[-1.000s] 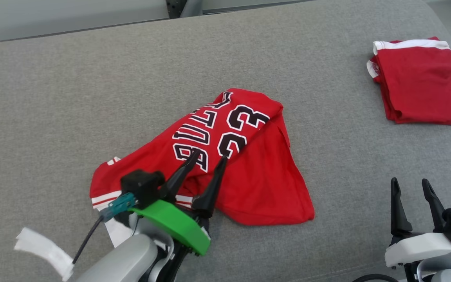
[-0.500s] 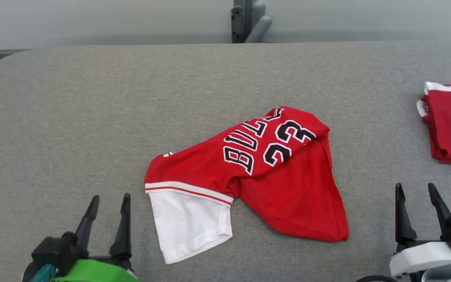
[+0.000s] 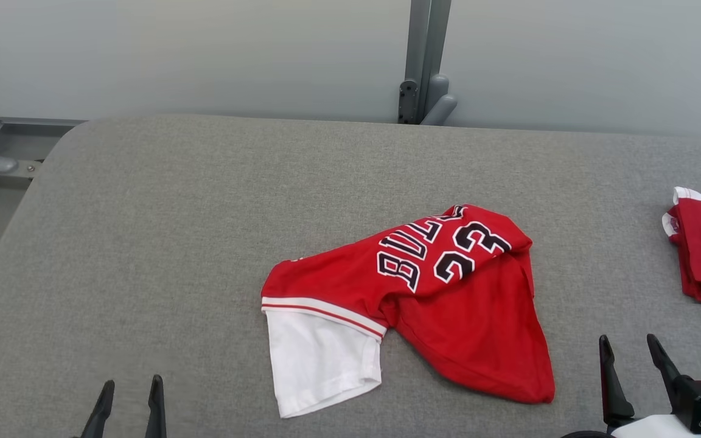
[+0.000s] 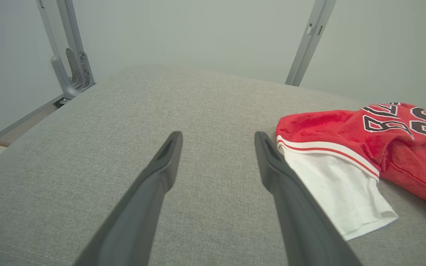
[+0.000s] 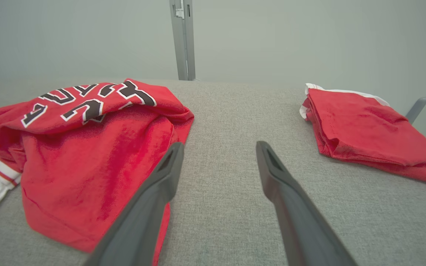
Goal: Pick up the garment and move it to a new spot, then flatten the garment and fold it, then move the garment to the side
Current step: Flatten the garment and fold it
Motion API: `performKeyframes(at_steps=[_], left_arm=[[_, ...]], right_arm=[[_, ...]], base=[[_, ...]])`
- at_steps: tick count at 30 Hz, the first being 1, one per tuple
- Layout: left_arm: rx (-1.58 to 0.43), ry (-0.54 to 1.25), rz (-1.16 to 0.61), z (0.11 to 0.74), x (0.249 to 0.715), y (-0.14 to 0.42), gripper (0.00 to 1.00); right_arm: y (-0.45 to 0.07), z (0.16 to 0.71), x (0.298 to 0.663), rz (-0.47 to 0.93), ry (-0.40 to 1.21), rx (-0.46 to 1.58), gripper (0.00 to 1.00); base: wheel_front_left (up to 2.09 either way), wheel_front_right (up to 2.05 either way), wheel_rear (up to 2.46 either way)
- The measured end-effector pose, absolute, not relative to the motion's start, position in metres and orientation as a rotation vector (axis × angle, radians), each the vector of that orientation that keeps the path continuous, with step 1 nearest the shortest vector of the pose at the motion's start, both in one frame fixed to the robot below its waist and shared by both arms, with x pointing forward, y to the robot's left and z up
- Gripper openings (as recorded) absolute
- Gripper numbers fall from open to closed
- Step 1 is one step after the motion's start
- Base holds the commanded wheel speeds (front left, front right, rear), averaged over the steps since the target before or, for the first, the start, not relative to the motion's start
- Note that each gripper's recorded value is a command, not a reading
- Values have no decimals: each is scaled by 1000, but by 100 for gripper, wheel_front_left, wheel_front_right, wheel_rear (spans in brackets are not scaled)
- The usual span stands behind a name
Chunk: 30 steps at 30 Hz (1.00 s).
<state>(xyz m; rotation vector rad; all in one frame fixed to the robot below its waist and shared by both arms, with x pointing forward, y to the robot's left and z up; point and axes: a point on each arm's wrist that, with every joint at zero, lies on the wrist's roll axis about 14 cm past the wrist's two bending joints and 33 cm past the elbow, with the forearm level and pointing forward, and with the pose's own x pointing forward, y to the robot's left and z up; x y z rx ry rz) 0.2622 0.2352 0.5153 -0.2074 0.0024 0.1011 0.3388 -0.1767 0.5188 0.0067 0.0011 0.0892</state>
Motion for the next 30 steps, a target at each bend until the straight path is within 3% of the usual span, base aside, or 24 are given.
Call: performKeyframes(at_steps=[30], left_arm=[[-185,27,-12,508,273,208,100]], right_arm=[[-192,508,325,35,31,41,100]], base=[[0,0,0]])
